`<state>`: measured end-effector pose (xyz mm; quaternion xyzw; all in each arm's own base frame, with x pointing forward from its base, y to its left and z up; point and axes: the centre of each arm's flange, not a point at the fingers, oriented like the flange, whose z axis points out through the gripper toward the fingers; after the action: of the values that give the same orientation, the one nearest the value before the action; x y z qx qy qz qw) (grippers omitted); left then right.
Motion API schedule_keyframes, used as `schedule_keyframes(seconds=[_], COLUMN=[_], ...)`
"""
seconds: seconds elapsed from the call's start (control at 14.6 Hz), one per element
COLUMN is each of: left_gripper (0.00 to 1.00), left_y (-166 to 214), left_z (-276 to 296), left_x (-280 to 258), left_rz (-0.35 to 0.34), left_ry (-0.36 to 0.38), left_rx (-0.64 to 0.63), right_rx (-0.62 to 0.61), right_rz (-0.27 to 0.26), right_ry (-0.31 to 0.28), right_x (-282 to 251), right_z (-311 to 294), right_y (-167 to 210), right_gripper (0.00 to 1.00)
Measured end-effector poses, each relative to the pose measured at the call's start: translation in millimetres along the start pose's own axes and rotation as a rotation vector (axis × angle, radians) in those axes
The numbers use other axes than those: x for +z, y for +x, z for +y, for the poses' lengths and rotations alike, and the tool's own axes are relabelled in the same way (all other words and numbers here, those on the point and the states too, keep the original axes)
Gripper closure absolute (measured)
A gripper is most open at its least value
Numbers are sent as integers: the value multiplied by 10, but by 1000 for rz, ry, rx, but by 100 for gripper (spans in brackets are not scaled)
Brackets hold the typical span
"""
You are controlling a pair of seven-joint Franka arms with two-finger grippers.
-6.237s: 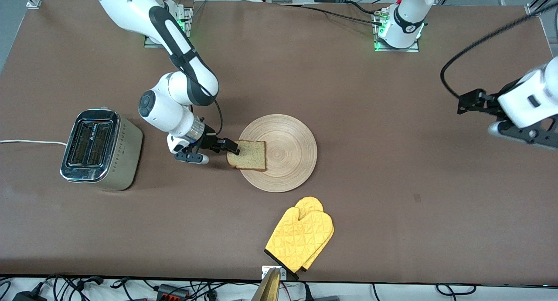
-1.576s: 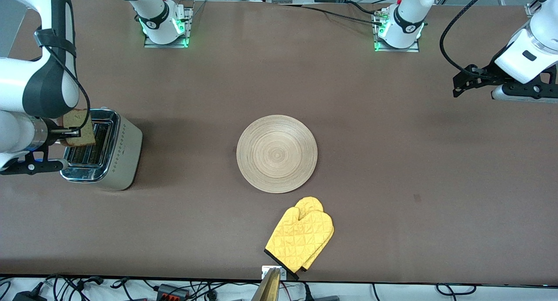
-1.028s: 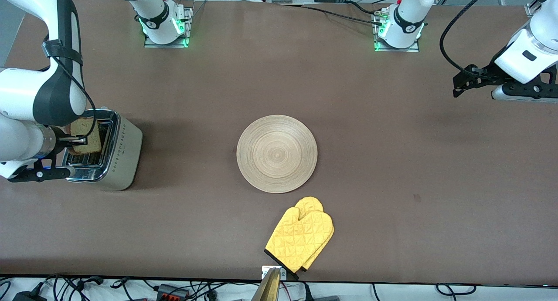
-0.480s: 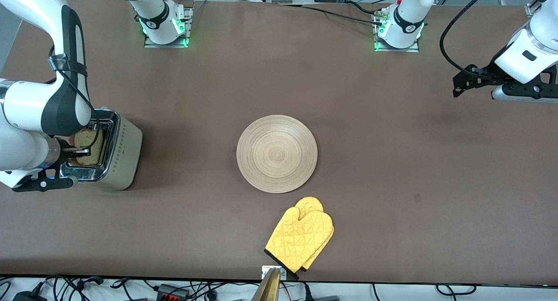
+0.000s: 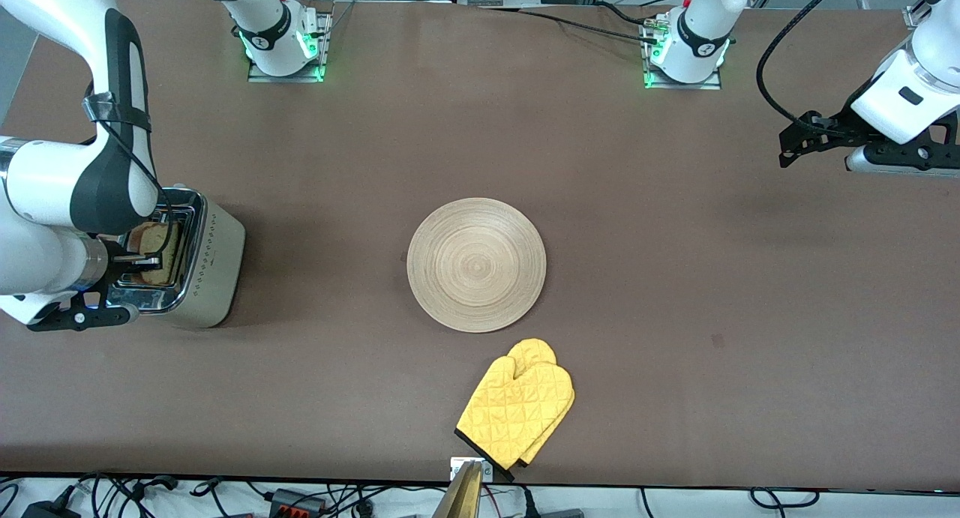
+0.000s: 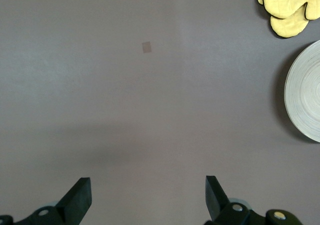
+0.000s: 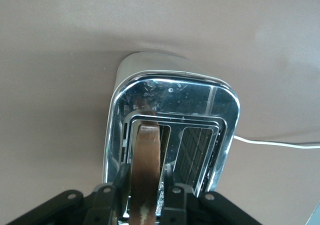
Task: Move plate and put bread in toaster
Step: 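Lower the bread into the toaster slot with the right gripper, then open the right gripper to release the bread in the slot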
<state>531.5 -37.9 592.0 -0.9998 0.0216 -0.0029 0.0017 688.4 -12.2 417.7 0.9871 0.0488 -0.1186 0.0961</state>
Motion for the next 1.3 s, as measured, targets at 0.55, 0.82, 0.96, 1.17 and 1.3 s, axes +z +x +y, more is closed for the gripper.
schedule_keyframes(seconds=[0.55, 0.82, 0.96, 1.17, 1.3], left_gripper=[0, 0, 0, 0, 0], left_y=[0, 0, 0, 0, -8], left_z=[-13, -25, -29, -39, -61], left_x=[1, 1, 1, 2, 10], left_rz=[-1, -1, -1, -1, -10], left_ry=[0, 0, 0, 0, 0], left_rx=[-2, -5, -5, -7, -11], right_rx=[3, 12, 9, -19, -35], right_rz=[-43, -35, -3, 60, 71], right_ry=[144, 347, 394, 389, 380], right_x=[-250, -722, -914, -1230, -1299], right_z=[-87, 63, 123, 29, -58], right_y=[-197, -590, -700, -746, -747], right_gripper=[1, 0, 0, 0, 0])
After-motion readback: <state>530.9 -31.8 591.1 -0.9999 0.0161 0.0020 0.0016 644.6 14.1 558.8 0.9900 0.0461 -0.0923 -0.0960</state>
